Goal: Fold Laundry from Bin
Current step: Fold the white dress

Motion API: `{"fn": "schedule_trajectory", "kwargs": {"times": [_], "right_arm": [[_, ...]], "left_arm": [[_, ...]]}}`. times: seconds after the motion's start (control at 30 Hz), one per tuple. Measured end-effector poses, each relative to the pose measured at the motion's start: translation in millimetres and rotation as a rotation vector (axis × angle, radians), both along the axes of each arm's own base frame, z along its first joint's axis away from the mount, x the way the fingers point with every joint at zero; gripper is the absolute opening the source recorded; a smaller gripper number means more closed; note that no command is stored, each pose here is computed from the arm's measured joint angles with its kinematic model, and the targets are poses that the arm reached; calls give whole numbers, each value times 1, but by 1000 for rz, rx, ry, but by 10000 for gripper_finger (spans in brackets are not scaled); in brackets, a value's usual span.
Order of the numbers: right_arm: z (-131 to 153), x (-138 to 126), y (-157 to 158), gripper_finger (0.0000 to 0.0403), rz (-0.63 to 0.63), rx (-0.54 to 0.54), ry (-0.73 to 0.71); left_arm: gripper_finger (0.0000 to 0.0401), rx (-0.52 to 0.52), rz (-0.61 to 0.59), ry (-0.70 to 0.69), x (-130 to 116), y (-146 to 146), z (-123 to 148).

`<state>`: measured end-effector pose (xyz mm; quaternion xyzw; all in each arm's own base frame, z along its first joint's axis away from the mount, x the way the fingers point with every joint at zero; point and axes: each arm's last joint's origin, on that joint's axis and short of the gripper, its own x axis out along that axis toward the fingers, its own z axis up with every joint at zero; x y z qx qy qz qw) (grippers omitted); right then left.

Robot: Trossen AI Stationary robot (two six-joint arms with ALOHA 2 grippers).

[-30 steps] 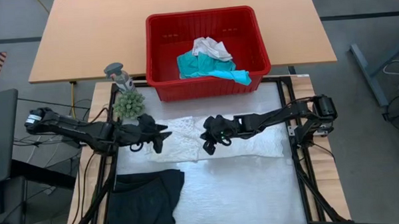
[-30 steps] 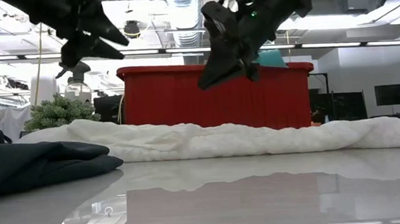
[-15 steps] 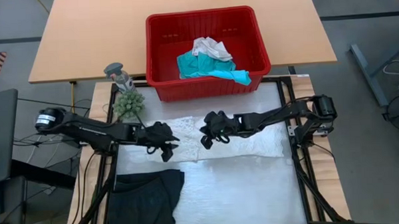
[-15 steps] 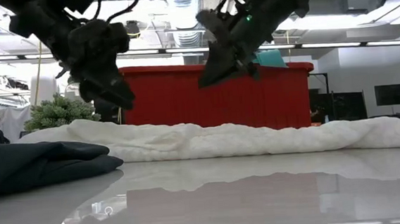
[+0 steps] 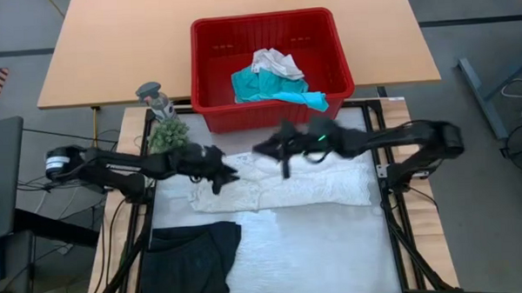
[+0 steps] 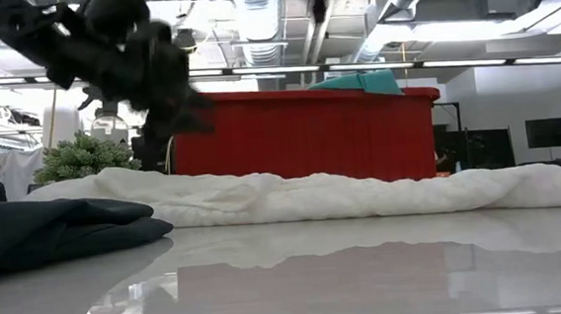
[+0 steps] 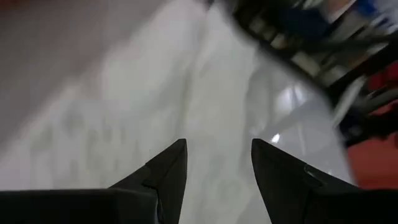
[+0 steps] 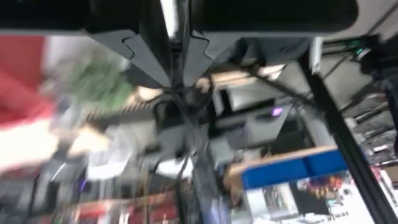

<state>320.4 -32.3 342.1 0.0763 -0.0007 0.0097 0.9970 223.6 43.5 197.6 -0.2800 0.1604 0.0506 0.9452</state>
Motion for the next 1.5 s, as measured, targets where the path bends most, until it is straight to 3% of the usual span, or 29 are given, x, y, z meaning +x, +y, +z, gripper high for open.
{"fn": "schedule_trajectory", "kwargs": {"times": [0.2, 0.33, 0.43, 0.6, 0.77, 0.87, 1.0, 1.13, 1.5], "right_arm": [[45, -76, -2, 66, -44, -121, 33], [61, -117, 2, 66, -95, -100, 32], [68, -145, 10, 66, -77, -99, 25], [47, -179, 25, 65, -16, -52, -36], [7, -205, 35, 65, 15, -6, -313], [-7, -222, 34, 65, -59, 78, -445], [-14, -238, 37, 65, -26, 144, -535], [-19, -236, 42, 65, 5, 164, -487], [-36, -203, 56, 65, -79, 225, -277]], "left_arm": [[155, 178, 60, -159, -22, 14, 49], [148, 124, 74, -275, -34, 7, 82], [144, 140, 37, -316, -41, -3, 106], [142, 215, 11, -355, -45, -15, 141], [142, 295, 11, -560, -71, -23, 204], [142, 344, 30, -550, -85, -25, 219], [142, 344, 17, -490, -98, -28, 216], [142, 323, -12, -439, -109, -31, 198], [142, 37, 3, -525, -115, -42, 88]]}}
